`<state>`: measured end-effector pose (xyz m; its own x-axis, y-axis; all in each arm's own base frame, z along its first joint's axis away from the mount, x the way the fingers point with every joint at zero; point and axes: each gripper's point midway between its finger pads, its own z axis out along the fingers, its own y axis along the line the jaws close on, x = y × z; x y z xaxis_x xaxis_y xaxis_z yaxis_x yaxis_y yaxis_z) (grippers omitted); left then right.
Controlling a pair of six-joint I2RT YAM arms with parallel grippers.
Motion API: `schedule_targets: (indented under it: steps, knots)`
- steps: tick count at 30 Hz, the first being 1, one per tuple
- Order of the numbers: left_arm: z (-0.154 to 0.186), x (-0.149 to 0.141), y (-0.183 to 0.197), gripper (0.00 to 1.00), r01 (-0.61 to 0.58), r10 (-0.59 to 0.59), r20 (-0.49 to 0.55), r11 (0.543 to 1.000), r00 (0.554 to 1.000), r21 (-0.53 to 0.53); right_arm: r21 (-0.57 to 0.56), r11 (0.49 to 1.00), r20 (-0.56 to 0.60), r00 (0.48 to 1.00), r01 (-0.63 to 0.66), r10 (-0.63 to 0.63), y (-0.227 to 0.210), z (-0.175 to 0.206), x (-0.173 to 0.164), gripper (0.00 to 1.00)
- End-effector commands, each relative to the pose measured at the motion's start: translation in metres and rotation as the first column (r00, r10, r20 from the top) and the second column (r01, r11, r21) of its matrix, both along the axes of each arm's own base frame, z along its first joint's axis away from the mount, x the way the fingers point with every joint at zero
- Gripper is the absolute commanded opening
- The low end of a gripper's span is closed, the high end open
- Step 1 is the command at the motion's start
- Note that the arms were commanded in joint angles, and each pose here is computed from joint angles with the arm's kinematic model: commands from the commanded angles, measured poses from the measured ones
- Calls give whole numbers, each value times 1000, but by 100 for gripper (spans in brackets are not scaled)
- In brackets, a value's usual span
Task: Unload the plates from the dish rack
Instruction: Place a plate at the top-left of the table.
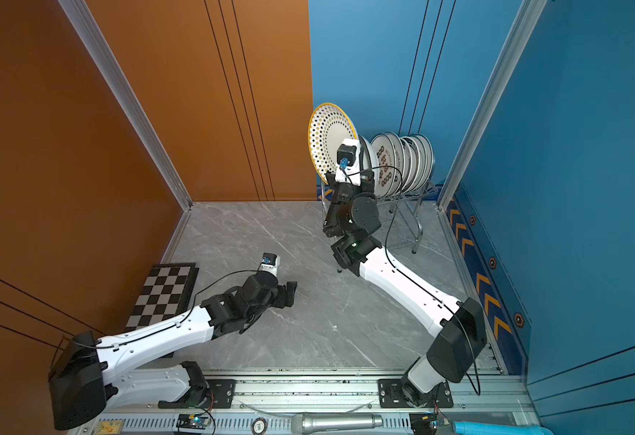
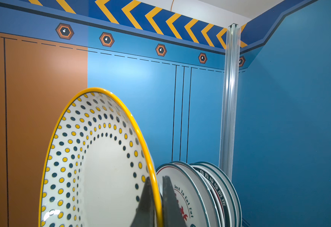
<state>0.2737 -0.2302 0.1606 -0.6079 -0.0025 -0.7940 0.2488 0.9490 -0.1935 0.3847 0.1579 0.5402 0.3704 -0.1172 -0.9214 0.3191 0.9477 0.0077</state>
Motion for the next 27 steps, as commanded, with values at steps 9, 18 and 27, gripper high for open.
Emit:
schedule_targets:
  steps: [9, 18, 27]
  knots:
    - [26, 6, 11, 89, -30, 31, 106, 1000, 994, -8, 258, 936, 121, 969, -240, 215, -14, 21, -28, 0]
    - [44, 9, 23, 89, -41, 50, 151, 997, 987, -65, 322, 889, 81, 946, -324, 315, -12, -1, -35, 0]
    - [53, 10, 28, 89, -12, 62, 179, 964, 982, -264, 399, 845, 16, 924, -357, 382, -23, -20, -52, 0]
